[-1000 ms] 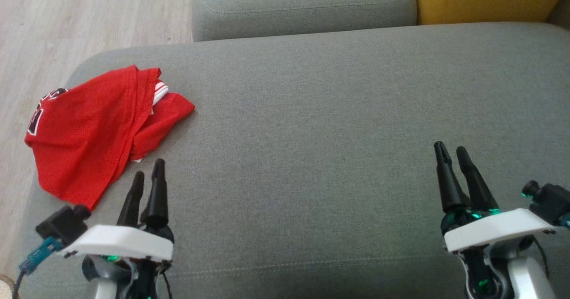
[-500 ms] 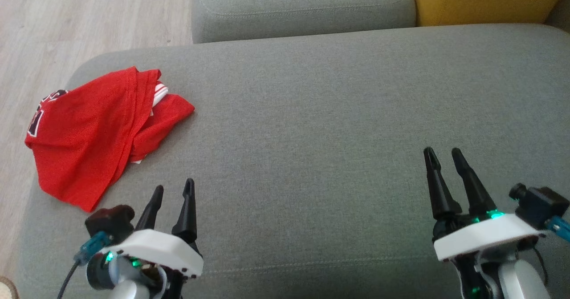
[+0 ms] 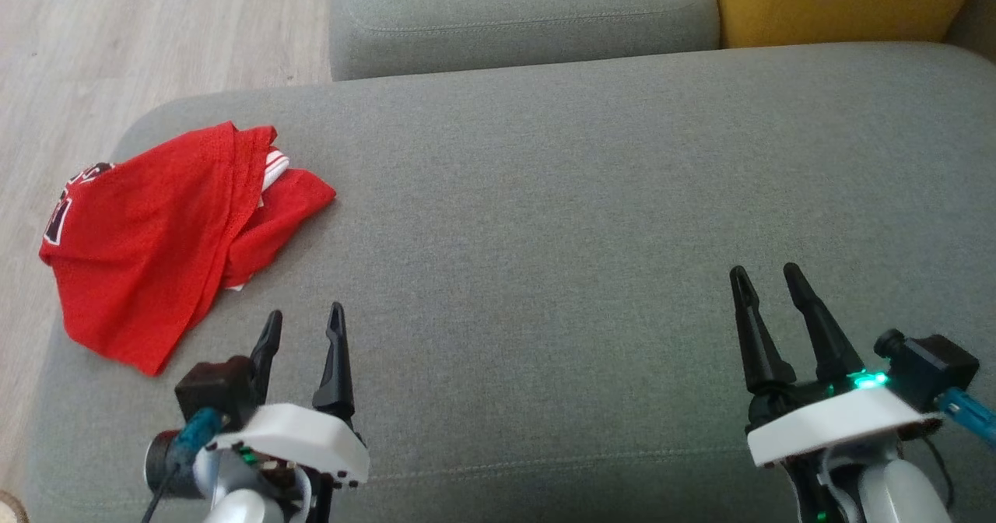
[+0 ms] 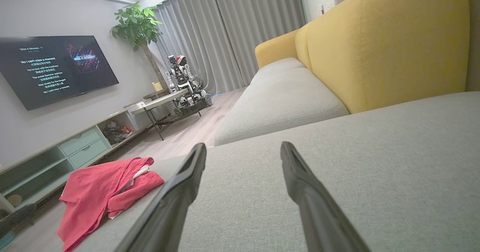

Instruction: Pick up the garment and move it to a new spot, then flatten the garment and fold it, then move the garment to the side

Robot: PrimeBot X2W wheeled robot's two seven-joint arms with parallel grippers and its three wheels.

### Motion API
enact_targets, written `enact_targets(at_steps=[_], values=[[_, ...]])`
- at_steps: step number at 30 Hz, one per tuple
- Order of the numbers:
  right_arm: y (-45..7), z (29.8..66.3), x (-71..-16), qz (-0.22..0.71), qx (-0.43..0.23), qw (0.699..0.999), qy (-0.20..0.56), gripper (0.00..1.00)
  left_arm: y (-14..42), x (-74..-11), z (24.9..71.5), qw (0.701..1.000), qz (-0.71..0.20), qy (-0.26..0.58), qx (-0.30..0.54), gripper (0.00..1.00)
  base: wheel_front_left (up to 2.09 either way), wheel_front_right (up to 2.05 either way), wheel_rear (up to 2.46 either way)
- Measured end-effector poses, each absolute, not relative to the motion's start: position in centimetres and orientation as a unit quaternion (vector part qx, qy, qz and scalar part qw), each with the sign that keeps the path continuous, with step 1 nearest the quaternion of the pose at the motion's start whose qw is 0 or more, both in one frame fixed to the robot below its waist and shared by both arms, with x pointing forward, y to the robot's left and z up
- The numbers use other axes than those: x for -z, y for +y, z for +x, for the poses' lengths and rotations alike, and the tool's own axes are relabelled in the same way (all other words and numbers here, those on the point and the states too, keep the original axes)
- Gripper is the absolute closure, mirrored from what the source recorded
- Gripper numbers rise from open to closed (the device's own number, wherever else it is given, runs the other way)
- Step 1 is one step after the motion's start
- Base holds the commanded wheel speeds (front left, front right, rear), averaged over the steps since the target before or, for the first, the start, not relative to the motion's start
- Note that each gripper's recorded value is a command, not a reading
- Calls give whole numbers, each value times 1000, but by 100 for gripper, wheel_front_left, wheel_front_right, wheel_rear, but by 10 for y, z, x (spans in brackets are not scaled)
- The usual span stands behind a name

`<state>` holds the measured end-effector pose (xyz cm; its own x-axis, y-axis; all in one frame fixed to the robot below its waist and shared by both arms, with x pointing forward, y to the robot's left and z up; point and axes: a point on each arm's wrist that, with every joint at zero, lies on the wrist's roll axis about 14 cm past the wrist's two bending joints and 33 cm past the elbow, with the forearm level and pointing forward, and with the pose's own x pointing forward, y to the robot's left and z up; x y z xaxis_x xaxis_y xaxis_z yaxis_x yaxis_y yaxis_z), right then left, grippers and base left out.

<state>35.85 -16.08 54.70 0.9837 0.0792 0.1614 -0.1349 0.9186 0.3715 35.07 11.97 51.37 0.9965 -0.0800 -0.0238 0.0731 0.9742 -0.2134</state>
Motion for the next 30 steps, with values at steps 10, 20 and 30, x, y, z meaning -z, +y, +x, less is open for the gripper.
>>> enact_targets(at_steps=[10,20,30], values=[[-156,357,-561,141,-64,983,-101,0,106,-522,345,996,-67,-12,65,0,0,0,0],[-140,352,-559,44,-89,989,-106,0,93,-522,340,993,-39,-33,103,0,0,0,0],[-145,350,-558,50,-81,989,-112,0,94,-509,332,991,-83,-20,105,0,0,0,0]])
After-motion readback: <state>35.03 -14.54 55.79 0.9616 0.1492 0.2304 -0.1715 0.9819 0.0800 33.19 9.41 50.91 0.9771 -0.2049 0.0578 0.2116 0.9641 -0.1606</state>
